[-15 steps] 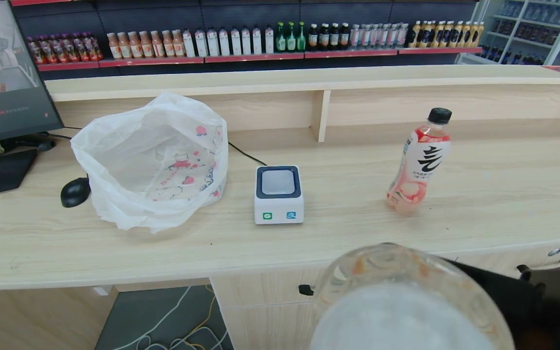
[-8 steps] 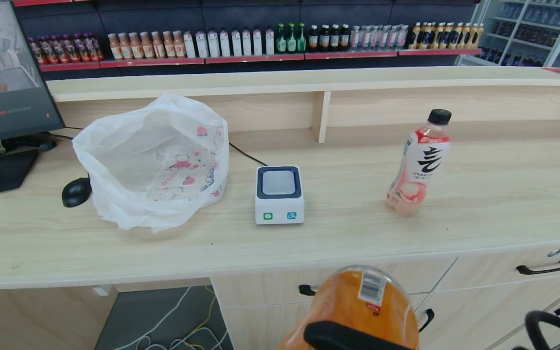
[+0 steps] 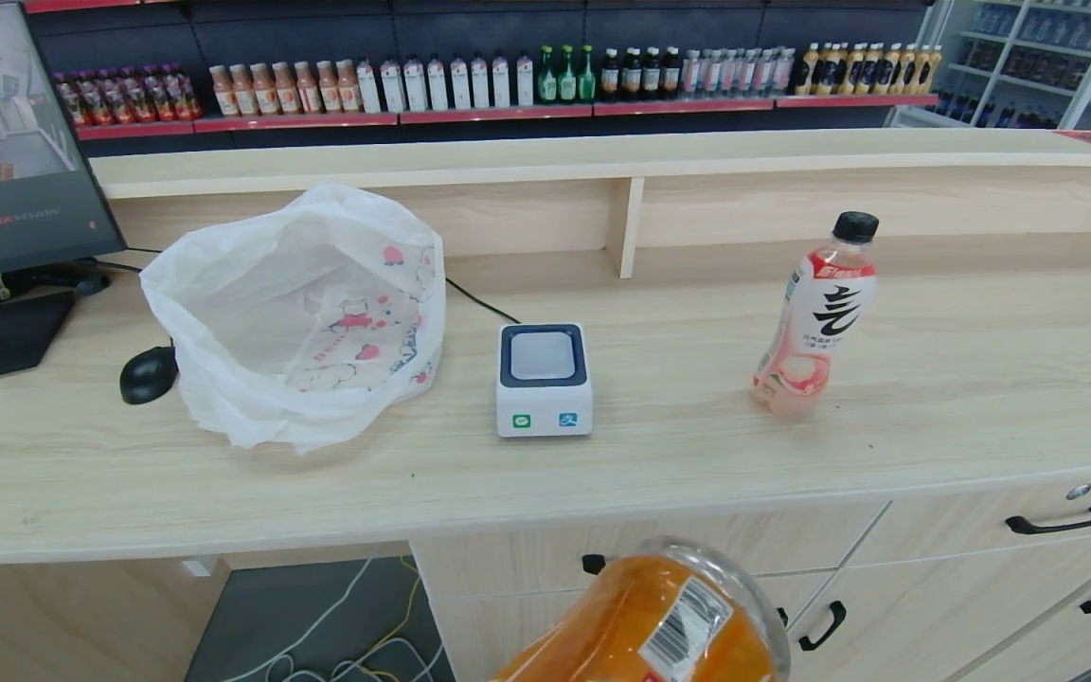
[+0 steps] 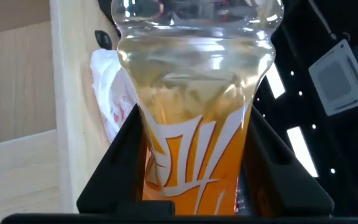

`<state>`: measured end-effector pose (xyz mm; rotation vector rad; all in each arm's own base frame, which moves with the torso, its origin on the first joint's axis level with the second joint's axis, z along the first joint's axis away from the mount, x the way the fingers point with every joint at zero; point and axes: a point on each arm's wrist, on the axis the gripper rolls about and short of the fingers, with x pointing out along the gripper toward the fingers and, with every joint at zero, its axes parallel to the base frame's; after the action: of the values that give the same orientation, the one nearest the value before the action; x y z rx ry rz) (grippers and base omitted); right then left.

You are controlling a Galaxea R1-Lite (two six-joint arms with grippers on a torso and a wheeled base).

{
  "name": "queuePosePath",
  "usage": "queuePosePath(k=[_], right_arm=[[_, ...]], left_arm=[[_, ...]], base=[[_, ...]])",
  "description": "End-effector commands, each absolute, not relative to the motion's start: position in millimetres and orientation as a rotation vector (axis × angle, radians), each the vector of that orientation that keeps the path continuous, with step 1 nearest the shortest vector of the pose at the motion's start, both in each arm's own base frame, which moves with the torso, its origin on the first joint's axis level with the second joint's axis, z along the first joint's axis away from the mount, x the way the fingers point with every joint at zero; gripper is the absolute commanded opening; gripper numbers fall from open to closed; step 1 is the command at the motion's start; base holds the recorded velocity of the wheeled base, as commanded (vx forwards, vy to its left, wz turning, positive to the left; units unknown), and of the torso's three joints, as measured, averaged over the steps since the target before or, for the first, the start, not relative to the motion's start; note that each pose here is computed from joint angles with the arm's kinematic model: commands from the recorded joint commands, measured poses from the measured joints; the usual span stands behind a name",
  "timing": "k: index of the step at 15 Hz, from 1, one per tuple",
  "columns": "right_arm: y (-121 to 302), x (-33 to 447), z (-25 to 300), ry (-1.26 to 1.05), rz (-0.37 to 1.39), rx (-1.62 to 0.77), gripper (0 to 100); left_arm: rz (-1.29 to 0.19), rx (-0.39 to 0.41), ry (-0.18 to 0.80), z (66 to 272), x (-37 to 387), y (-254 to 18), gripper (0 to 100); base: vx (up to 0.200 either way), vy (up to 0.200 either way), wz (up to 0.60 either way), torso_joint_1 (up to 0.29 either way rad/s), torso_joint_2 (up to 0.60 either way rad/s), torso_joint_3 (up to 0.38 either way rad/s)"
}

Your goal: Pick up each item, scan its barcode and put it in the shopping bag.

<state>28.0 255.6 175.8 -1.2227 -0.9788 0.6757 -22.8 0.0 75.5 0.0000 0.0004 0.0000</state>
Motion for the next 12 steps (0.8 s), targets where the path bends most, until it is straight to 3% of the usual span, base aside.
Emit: queuePosePath(k=[1, 8, 12], right_arm=[[255.3, 26.2, 168.5, -0.977, 0.699, -1.252, 0], [232.0, 39.4, 148.7, -0.865, 0.738, -1.293, 0], [233.4, 42.1, 145.2, -0.949, 0.752, -1.371, 0]], left_arm=[[0.000, 0.000, 0.000, 75.5, -22.8, 0.0, 100], [0.000, 0.000, 0.000, 75.5, -22.8, 0.0, 100], [0.000, 0.000, 0.000, 75.5, -22.8, 0.0, 100]], base=[[0.000, 0.000, 0.00, 0.000, 0.00, 0.000], [0.000, 0.000, 0.00, 0.000, 0.00, 0.000], [0.000, 0.000, 0.00, 0.000, 0.00, 0.000]])
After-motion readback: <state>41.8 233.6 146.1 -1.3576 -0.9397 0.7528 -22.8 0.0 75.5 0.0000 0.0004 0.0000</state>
